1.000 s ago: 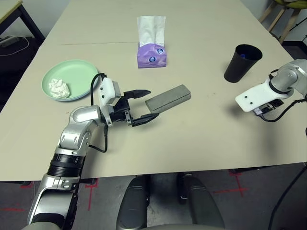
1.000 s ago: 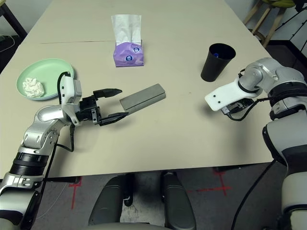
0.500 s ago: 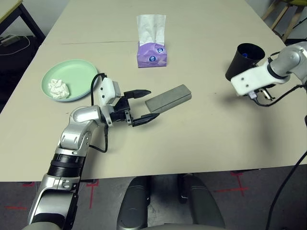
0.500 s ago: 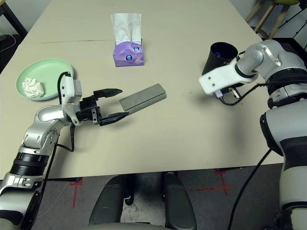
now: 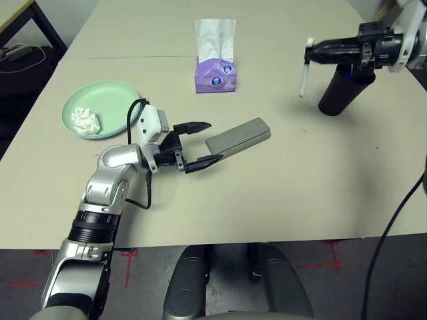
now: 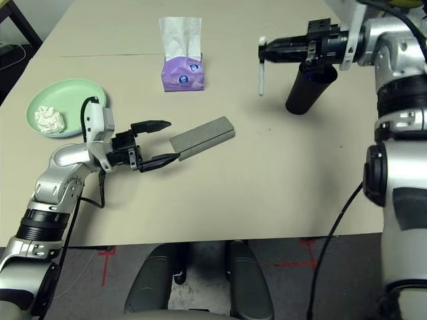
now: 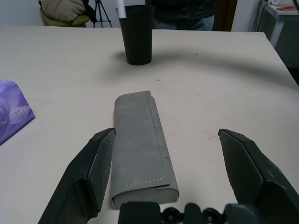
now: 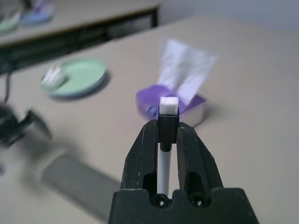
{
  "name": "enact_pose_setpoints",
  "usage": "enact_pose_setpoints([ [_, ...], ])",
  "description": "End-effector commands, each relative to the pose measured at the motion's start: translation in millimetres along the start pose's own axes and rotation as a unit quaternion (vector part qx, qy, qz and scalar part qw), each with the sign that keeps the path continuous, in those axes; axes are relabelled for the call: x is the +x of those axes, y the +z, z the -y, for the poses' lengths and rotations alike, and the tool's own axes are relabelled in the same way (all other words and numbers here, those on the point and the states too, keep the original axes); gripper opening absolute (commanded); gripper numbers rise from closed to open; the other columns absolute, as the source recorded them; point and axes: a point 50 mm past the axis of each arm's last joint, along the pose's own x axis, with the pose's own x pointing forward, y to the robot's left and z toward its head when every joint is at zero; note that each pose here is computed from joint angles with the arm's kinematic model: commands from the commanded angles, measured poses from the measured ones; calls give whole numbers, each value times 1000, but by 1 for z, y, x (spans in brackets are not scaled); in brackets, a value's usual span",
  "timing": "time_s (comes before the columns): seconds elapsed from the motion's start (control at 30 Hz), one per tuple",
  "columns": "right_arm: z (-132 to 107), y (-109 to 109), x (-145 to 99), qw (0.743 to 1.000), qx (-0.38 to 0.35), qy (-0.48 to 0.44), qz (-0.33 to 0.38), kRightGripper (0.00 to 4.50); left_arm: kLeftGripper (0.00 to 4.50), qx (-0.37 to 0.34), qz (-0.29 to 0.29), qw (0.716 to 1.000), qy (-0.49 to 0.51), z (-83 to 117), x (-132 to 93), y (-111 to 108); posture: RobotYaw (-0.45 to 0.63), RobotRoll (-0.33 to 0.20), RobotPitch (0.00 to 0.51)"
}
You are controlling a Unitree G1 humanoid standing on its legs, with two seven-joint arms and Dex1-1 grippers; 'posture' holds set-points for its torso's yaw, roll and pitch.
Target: Organize and tidy the items on the table.
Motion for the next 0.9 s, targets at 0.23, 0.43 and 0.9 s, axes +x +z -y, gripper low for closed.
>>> enact_pose_setpoints([
  [0.23, -10, 10, -21, 905, -68, -378, 182, 418, 4500, -3, -8, 1000, -19, 5, 3, -7, 38, 0, 213],
  [0.43, 5, 7, -34, 859, -43, -486, 158, 418, 4500, -2, -8, 1000, -22, 6, 4, -7, 49, 0, 210],
  [0.9, 3, -29, -20, 874, 79, -478, 35, 418, 4500, -6, -6, 1000, -24, 10, 4, -8, 64, 0, 211],
])
